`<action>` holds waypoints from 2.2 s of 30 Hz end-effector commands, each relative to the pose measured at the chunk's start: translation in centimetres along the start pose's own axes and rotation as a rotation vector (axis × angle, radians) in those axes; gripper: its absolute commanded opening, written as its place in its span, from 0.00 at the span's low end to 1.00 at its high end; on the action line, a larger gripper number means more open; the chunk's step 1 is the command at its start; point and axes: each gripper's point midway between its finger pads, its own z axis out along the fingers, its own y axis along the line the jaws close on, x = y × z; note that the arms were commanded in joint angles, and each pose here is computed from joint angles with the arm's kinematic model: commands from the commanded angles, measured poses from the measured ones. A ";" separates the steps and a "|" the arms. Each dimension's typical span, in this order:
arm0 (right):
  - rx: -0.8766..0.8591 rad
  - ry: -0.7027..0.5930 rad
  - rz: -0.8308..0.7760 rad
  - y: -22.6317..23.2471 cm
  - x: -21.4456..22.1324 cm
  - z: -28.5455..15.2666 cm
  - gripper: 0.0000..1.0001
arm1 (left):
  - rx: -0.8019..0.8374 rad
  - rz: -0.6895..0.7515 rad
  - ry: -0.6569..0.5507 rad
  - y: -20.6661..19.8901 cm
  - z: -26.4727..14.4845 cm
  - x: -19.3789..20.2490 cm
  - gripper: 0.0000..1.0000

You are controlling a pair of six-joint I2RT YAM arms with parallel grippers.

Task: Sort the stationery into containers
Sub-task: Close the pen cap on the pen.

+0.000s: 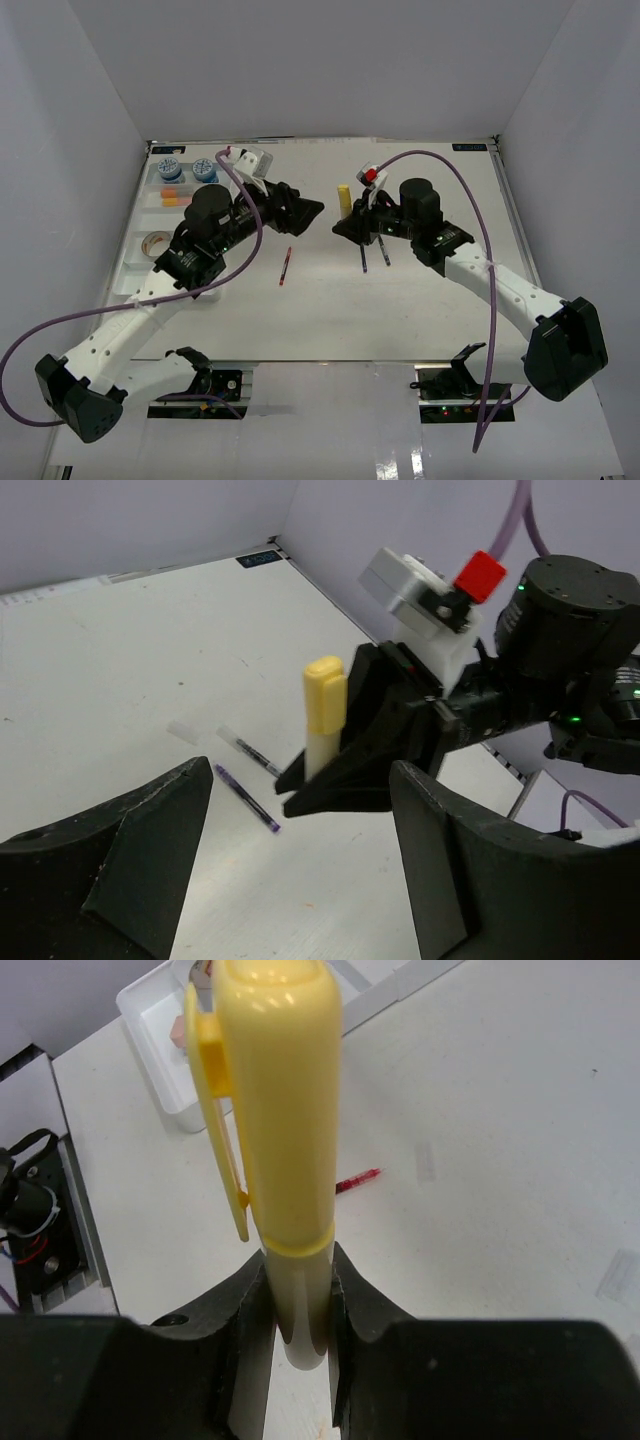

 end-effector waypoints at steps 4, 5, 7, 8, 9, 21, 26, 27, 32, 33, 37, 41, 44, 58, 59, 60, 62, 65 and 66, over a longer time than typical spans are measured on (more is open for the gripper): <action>-0.279 -0.045 -0.120 3.8 -2.9 -2.3 0.08 | 0.244 0.031 0.012 0.4 0.9 -2.3 0.81; -0.294 -0.042 -0.123 4.1 -2.9 -2.4 0.08 | 0.275 0.039 0.012 0.1 1.0 -2.6 0.81; -0.321 -0.038 -0.131 4.5 -3.2 -2.6 0.08 | 0.349 0.069 0.007 -1.3 1.0 -3.7 0.81; -0.333 -0.033 -0.127 4.7 -3.2 -2.7 0.08 | 0.370 0.065 0.018 -1.4 1.4 -3.6 0.81; -0.335 -0.032 -0.126 4.7 -3.3 -2.7 0.08 | 0.390 0.062 0.020 -1.7 1.4 -3.7 0.82; -0.346 -0.006 -0.103 4.5 -3.4 -2.2 0.08 | 0.489 0.050 0.036 -3.5 1.5 -4.5 0.84; -0.346 -0.007 -0.104 4.5 -3.5 -2.1 0.08 | 0.447 0.042 0.053 -3.4 2.7 -4.0 0.83; -0.347 -0.007 -0.104 4.5 -3.5 -2.1 0.08 | 0.442 0.035 0.058 -3.4 2.9 -3.7 0.82; -0.350 -0.007 -0.105 4.6 -3.4 -2.2 0.08 | 0.427 0.019 0.065 -4.2 4.1 -3.0 0.81; -0.351 -0.009 -0.107 4.7 -3.5 -2.2 0.08 | 0.424 0.013 0.065 -4.2 4.2 -3.0 0.80; -0.357 -0.006 -0.105 4.8 -3.4 -2.3 0.08 | 0.422 -0.006 0.071 -4.3 4.8 -2.6 0.76; -0.354 -0.008 -0.106 4.7 -3.4 -2.3 0.08 | 0.447 -0.011 0.084 -5.1 5.4 -2.1 0.68; -0.354 -0.009 -0.107 4.7 -3.4 -2.3 0.08 | 0.458 -0.012 0.092 -5.5 5.7 -1.8 0.65; -0.368 -0.014 -0.112 5.0 -3.3 -2.5 0.08 | 0.492 -0.036 0.149 -6.0 5.8 0.0 0.38; -0.371 -0.017 -0.114 5.0 -3.4 -2.5 0.08 | 0.496 -0.039 0.156 -6.0 5.7 0.2 0.36; -0.375 -0.016 -0.114 5.1 -3.4 -2.5 0.08 | 0.499 -0.039 0.157 -6.0 5.7 0.2 0.34; -0.377 -0.021 -0.118 5.2 -3.6 -2.5 0.08 | 0.508 -0.043 0.167 -6.2 5.7 0.4 0.27; -0.382 -0.024 -0.122 5.3 -3.8 -2.6 0.08 | 0.516 -0.048 0.186 -6.2 5.6 0.9 0.23; -0.385 -0.027 -0.123 5.4 -3.8 -2.6 0.08 | 0.519 -0.049 0.190 -6.2 5.5 1.0 0.22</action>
